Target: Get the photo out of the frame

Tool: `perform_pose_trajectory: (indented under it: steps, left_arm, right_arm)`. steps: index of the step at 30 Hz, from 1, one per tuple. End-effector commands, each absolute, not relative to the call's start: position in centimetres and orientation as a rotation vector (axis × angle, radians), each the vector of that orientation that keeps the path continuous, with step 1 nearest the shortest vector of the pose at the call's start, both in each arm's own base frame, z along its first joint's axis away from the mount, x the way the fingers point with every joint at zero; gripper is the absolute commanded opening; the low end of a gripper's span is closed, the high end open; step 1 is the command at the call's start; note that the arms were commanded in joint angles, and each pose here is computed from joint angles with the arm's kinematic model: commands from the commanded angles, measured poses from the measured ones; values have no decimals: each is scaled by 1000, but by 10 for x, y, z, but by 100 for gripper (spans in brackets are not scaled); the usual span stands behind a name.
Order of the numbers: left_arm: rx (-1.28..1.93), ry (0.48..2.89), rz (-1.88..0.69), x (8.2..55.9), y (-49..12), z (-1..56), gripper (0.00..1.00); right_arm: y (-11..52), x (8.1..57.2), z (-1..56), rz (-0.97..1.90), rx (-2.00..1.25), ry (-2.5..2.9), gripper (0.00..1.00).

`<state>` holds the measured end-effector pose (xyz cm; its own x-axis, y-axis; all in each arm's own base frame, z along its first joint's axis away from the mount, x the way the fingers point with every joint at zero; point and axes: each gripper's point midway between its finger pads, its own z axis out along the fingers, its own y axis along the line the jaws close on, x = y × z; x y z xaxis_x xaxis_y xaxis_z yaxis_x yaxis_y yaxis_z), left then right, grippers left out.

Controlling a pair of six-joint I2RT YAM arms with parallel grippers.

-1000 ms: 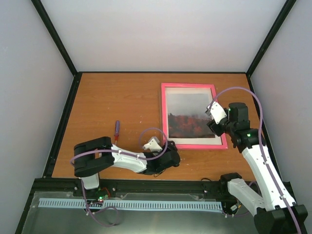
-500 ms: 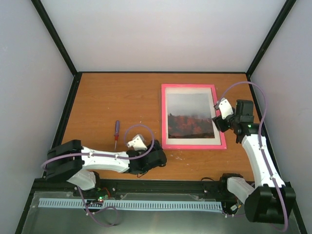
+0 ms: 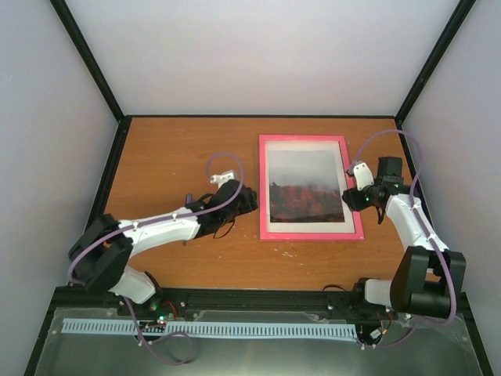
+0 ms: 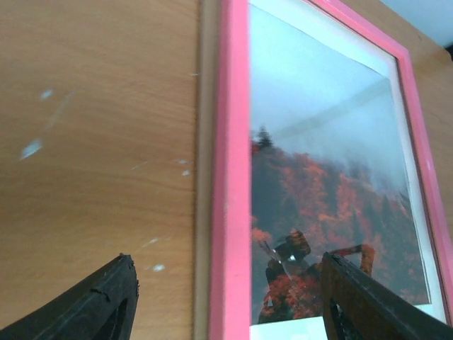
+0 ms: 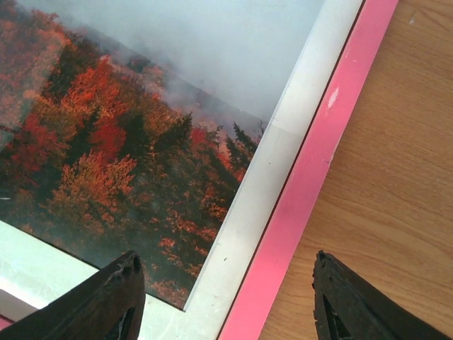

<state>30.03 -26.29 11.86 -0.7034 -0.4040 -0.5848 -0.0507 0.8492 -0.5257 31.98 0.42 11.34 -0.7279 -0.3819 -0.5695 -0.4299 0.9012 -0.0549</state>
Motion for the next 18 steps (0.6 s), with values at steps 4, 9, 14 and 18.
perform_pose_trajectory:
  steps: [4, 9, 14, 18]
  left_arm:
    - [-33, 2388, -547, 333, -311, 125, 69]
    - [-9, 2475, -446, 360, -321, 104, 62]
    - [-24, 2498, -362, 379, -317, 94, 53]
    - [-10, 2534, -304, 385, -320, 79, 49]
  right_arm:
    - [-12, 341, 117, 60, -453, 2442, 64]
    - [-13, 342, 104, 102, -406, 2467, 64]
    - [-10, 337, 111, 111, -418, 2449, 64]
    - [-5, 332, 131, 150, -403, 2436, 64]
